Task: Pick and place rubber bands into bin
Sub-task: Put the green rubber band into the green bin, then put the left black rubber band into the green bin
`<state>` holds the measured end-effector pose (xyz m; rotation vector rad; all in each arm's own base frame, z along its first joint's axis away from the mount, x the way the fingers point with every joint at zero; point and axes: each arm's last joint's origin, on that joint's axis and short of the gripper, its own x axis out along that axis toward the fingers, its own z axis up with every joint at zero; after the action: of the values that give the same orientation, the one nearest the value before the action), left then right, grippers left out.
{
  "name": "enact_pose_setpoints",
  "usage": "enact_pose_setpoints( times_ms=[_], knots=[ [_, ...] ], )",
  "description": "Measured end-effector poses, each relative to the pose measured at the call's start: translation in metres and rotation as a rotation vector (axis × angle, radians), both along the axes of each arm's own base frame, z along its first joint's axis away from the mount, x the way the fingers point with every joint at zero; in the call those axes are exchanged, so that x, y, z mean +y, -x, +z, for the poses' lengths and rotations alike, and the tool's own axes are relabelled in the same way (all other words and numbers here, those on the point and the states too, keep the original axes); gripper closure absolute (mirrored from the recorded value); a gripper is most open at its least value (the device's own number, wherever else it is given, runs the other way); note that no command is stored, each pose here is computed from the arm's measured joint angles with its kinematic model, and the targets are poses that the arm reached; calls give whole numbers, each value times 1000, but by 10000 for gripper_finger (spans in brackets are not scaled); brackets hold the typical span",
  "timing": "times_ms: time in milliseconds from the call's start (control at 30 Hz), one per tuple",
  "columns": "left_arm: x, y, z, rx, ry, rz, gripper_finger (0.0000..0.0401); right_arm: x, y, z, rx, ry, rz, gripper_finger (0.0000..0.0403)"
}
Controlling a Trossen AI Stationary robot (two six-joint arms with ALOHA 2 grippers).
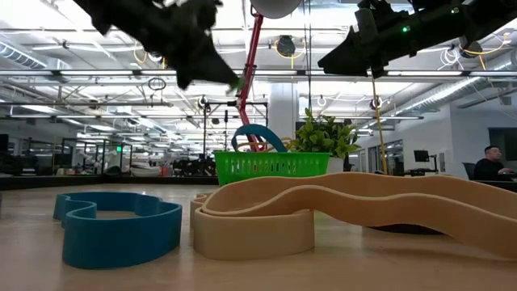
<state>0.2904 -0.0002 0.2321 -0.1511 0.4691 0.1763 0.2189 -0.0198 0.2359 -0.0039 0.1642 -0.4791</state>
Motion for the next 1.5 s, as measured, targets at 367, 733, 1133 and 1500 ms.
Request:
enact_pose_setpoints(
  times_ms=[367,733,1133,1500],
  knots=[
    [8,-27,-62,158,111,-21,394,0,0,0,1,0,0,222],
    [8,-30,-74,192,124,-18,386,0,0,0,1,0,0,222],
    [8,-32,-72,159,121,-21,329,0,0,0,1,0,0,222],
    [6,-28,-54,108,115,-116,316,0,0,0,1,0,1,222]
  ],
)
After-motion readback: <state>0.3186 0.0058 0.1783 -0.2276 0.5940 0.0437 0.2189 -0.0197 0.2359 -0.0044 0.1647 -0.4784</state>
